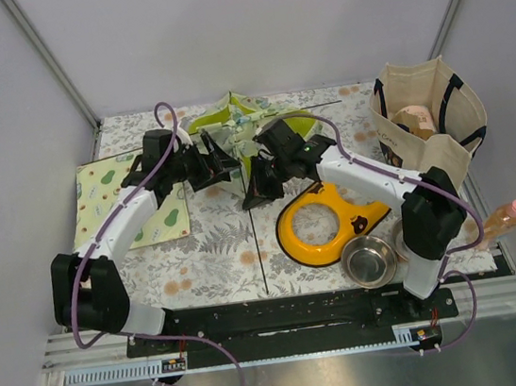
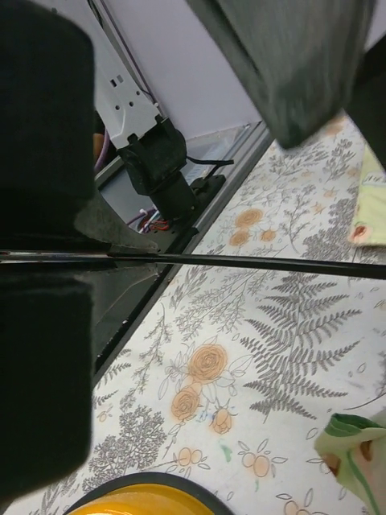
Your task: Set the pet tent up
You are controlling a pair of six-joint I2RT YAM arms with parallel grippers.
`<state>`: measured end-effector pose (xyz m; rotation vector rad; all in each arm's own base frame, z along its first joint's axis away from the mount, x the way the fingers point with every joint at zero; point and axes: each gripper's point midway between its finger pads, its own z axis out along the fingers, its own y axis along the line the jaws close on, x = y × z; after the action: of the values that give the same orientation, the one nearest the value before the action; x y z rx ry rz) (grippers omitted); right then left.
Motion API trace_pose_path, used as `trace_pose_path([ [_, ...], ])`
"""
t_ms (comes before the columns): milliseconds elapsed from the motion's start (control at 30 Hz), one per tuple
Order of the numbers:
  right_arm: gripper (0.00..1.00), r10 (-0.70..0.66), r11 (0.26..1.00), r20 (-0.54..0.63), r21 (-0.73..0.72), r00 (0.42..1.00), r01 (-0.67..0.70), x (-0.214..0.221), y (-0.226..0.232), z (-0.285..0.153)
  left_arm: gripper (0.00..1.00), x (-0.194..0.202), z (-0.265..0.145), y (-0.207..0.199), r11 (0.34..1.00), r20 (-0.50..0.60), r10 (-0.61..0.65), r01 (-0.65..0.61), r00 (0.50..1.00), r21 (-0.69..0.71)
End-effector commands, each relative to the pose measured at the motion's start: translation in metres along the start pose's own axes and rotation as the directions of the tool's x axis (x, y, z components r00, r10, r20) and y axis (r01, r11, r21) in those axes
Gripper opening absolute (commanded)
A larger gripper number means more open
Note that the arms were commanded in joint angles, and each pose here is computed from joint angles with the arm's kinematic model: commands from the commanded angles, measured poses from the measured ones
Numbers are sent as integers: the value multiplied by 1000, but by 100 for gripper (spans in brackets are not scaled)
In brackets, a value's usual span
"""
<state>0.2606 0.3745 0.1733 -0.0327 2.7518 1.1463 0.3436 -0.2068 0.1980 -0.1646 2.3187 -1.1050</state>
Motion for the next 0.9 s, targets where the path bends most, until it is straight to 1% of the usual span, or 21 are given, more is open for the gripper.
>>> trace_pose_path([
  [0, 0, -101, 991, 312, -49, 945, 122, -68, 26, -25, 94, -18, 2, -25, 997, 33, 31, -33, 999, 74],
  [100, 0, -107, 985, 349, -90, 931, 147, -76, 37, -25, 92, -16, 7, -22, 998, 19, 14, -16, 1000, 68],
  [167, 0, -124, 980, 366, -98, 922, 170, -80, 41, -27, 89, -16, 11, -24, 997, 14, 6, -7, 1000, 74],
  [267, 0, -144, 978, 385, -85, 912, 190, -83, 38, -26, 77, -23, 16, -32, 994, 20, -15, 12, 1000, 111],
  [333, 0, -158, 976, 398, -76, 904, 204, -86, 37, -24, 68, -27, 19, -37, 991, 20, -27, 24, 999, 134],
  [367, 0, -159, 976, 404, -72, 901, 205, -89, 36, -23, 58, -30, 20, -40, 989, 18, -31, 28, 999, 143],
  [400, 0, -162, 976, 410, -69, 898, 208, -90, 35, -22, 51, -29, 23, -41, 988, 2, -38, 37, 999, 150],
  [500, 0, -165, 975, 413, -67, 896, 210, -93, 35, -19, 35, -26, 26, -41, 985, -25, -57, 60, 998, 160],
  [567, 0, -167, 975, 417, -64, 894, 212, -95, 34, -19, 27, -26, 28, -41, 985, -31, -62, 66, 998, 160],
  [633, 0, -168, 975, 416, -63, 894, 213, -95, 35, -19, 16, -26, 28, -42, 983, -40, -68, 74, 997, 167],
  [700, 0, -167, 976, 408, -58, 898, 208, -93, 33, -19, 0, -28, 29, -46, 980, -47, -79, 86, 996, 177],
  [800, 0, -168, 977, 393, -58, 904, 206, -89, 32, -20, 0, -33, 29, -51, 977, -45, -100, 107, 994, 186],
  [833, 1, -169, 976, 384, -60, 908, 207, -86, 31, -20, 0, -38, 29, -53, 976, -29, -107, 111, 994, 185],
  [867, 9, -173, 976, 376, -61, 910, 211, -83, 30, -21, 0, -41, 30, -55, 975, -22, -114, 116, 993, 190],
])
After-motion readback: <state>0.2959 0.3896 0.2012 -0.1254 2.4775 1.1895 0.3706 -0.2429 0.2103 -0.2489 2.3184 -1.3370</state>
